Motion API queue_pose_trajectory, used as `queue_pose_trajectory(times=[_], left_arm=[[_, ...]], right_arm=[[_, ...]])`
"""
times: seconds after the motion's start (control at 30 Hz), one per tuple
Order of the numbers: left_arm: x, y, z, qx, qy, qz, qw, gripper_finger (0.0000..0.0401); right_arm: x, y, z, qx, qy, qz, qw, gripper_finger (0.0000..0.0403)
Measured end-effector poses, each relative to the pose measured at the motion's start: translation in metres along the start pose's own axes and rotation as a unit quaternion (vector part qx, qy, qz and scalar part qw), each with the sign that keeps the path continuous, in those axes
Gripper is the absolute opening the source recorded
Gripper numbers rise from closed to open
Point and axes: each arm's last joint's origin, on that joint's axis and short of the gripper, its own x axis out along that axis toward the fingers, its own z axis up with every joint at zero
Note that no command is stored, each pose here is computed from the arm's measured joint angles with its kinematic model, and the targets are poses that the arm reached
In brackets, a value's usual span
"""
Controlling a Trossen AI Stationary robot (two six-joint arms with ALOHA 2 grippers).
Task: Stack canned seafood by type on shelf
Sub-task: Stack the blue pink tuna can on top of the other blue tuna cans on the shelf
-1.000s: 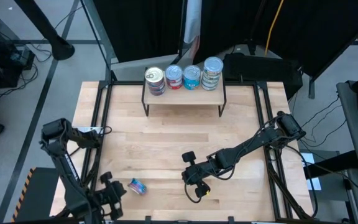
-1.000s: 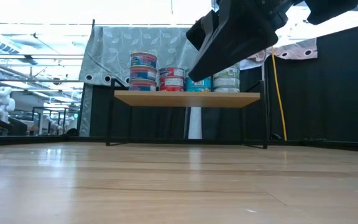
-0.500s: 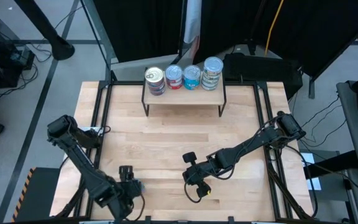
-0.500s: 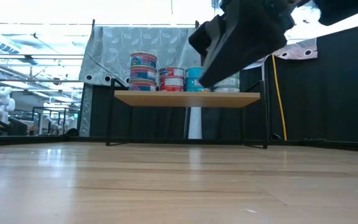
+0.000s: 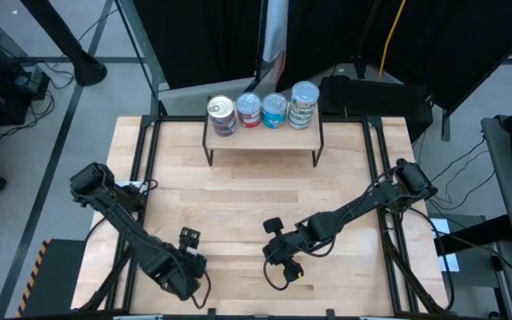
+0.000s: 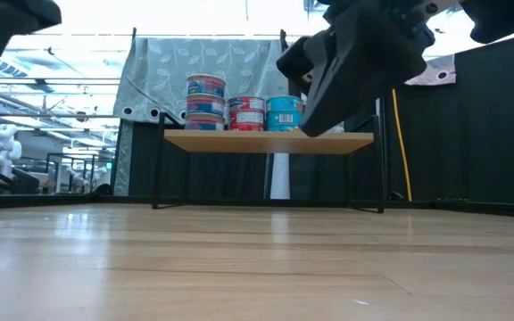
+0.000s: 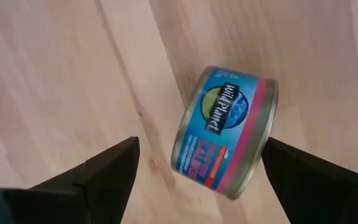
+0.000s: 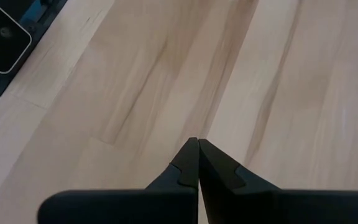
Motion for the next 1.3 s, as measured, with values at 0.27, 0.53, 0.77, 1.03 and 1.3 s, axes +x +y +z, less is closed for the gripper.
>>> queue_pose_trajectory(times=[0.27,0.53,0.77,1.03,1.3], left_arm=[[0.018,0.008,-0.005,0.017,0.024,-0.004,1.0,0.0335],[0.032,0.013,-0.002,0.007,0.016,-0.039,0.999,0.0284],[0.035,0.016,0.0,0.012,0.008,-0.042,0.999,0.0203],[0.022,0.019,0.005,-0.026,-0.014,0.0,1.0,0.0188],[-0.11,0.081,0.001,-0.093,-0.217,0.128,0.963,0.0188]], right_arm=[[0.0,0.0,-0.002,-0.001,0.009,0.0,1.0,0.0],[0.0,0.0,-0.002,-0.001,0.009,0.0,1.0,0.0],[0.0,0.0,-0.002,-0.002,0.009,0.0,1.0,0.0],[0.0,0.0,-0.004,-0.002,0.022,0.0,1.0,0.0],[-0.001,-0.001,-0.011,-0.012,0.058,-0.001,0.998,0.0]])
